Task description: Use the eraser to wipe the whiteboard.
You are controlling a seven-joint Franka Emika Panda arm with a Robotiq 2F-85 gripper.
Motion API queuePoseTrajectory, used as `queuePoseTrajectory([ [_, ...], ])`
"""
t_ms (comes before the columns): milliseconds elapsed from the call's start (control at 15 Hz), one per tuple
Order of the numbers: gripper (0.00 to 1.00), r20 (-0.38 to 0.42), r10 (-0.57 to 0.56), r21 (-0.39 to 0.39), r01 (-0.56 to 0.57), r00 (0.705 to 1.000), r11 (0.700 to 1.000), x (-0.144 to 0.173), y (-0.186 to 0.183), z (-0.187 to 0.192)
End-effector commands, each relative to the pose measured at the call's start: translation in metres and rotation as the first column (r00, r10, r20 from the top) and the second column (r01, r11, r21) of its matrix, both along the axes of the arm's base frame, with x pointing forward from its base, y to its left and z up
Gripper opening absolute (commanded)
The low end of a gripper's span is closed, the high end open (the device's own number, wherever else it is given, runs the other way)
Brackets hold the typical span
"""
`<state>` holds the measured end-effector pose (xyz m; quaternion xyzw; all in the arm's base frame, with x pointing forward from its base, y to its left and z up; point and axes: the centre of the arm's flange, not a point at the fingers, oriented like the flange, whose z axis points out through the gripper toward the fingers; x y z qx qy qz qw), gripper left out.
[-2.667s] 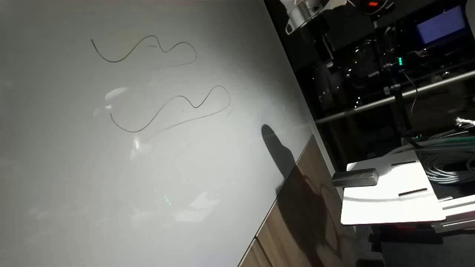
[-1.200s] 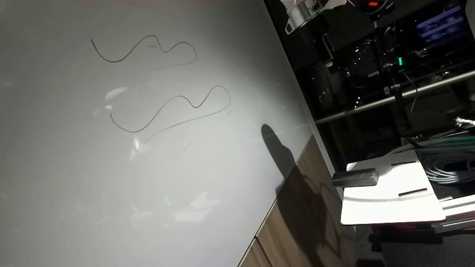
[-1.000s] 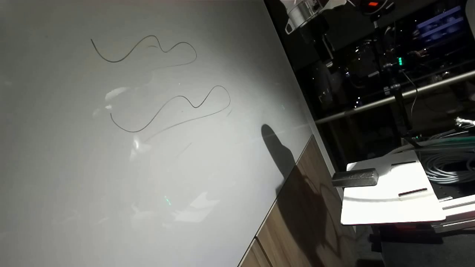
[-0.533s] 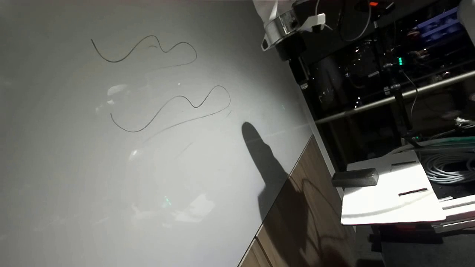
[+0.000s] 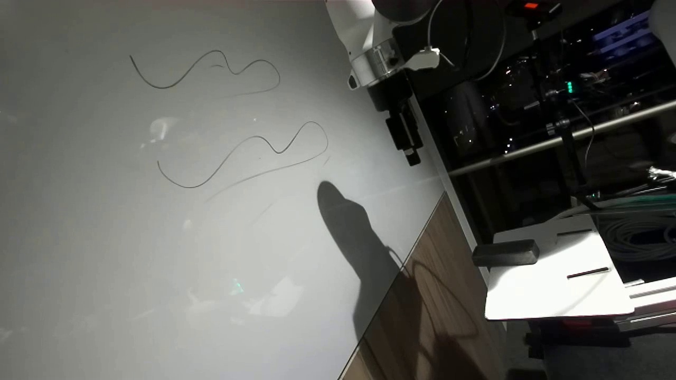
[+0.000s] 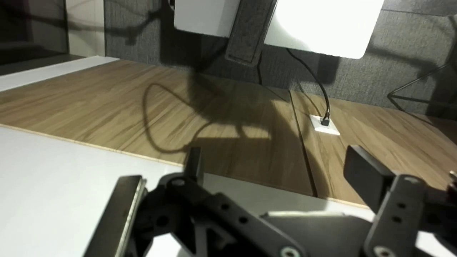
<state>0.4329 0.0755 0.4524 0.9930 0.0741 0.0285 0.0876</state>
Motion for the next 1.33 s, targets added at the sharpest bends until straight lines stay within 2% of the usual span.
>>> queuePoseTrajectory([
  [0, 1.0, 0.009, -0.06, 0.008, 0.059, 0.998, 0.998, -0.045, -0.017, -0.041],
  [200, 1.0, 0.022, -0.07, 0.04, 0.069, 0.997, 0.997, -0.065, -0.038, -0.078],
  [333, 1.0, 0.055, -0.07, 0.067, 0.066, 0.996, 0.996, -0.064, -0.051, -0.095],
  [533, 1.0, 0.066, -0.067, 0.105, 0.06, 0.996, 0.993, -0.047, -0.055, -0.09],
  [600, 1.0, 0.05, -0.083, 0.073, 0.079, 0.995, 0.994, -0.057, -0.051, -0.098],
  [933, 1.0, 0.047, -0.079, 0.072, 0.075, 0.996, 0.995, -0.057, -0.05, -0.099],
  [1267, 1.0, 0.111, -0.186, 0.064, 0.18, 0.976, 0.982, -0.063, -0.029, -0.139],
])
